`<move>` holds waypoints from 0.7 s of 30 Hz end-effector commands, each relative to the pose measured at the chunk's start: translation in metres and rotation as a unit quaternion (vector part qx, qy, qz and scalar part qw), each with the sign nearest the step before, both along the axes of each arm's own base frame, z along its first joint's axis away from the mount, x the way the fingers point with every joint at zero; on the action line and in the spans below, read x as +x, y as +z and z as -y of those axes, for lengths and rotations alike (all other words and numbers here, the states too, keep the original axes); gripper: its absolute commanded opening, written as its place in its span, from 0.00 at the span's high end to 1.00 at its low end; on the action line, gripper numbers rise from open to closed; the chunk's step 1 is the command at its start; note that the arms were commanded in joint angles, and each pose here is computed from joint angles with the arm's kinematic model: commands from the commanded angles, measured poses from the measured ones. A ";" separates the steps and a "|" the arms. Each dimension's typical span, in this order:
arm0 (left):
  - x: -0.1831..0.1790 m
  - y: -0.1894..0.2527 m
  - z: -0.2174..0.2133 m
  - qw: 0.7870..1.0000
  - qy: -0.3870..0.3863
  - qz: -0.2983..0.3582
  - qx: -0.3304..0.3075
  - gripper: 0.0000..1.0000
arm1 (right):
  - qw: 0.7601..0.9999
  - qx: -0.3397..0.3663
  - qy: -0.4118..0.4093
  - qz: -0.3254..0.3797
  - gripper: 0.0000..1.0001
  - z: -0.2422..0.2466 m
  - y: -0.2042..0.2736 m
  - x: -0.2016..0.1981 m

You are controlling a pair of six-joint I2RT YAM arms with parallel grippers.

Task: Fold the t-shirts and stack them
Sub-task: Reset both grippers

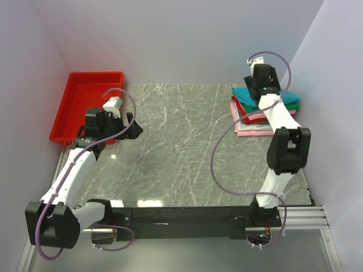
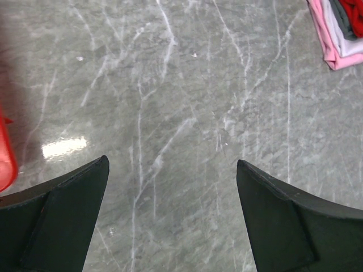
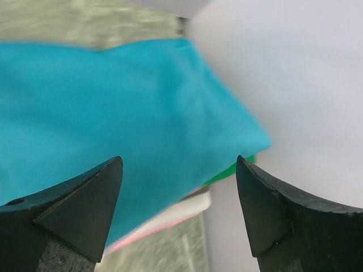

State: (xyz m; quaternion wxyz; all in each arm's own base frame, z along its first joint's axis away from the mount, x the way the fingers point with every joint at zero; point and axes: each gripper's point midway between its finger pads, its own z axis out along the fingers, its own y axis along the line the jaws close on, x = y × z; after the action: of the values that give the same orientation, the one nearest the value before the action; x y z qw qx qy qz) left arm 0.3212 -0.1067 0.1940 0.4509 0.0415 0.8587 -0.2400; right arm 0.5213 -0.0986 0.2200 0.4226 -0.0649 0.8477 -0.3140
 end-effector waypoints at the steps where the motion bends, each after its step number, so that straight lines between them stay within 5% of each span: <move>1: 0.004 0.018 -0.009 0.999 0.021 0.041 0.016 0.00 | 0.992 0.038 0.072 0.097 0.13 -0.039 0.057 -0.019; 3: 0.006 0.028 -0.016 0.998 0.041 0.056 0.010 0.01 | 0.984 0.069 0.134 0.095 0.12 -0.068 0.048 -0.037; 7: 0.008 0.045 -0.032 0.992 0.094 0.077 -0.020 0.00 | 0.948 0.158 0.192 0.200 0.12 -0.092 0.106 -0.093; 12: -0.001 0.066 -0.052 0.984 0.161 0.066 -0.050 0.01 | 0.917 0.275 0.143 0.251 0.09 -0.083 0.112 -0.150; 17: -0.019 0.096 -0.061 0.978 0.181 0.098 -0.040 0.01 | 0.903 0.296 0.022 0.310 0.09 -0.050 0.116 -0.196; 21: -0.031 0.101 -0.066 0.976 0.189 0.102 -0.027 0.01 | 0.900 0.290 0.007 0.325 0.09 -0.045 0.111 -0.219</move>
State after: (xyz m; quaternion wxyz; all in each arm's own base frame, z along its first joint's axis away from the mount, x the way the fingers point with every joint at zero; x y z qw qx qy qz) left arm 0.2985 -0.0482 0.2766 0.5586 -0.0995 0.8026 -0.1839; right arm 0.3129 -0.0447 0.3503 0.6919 0.1105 0.7115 -0.0528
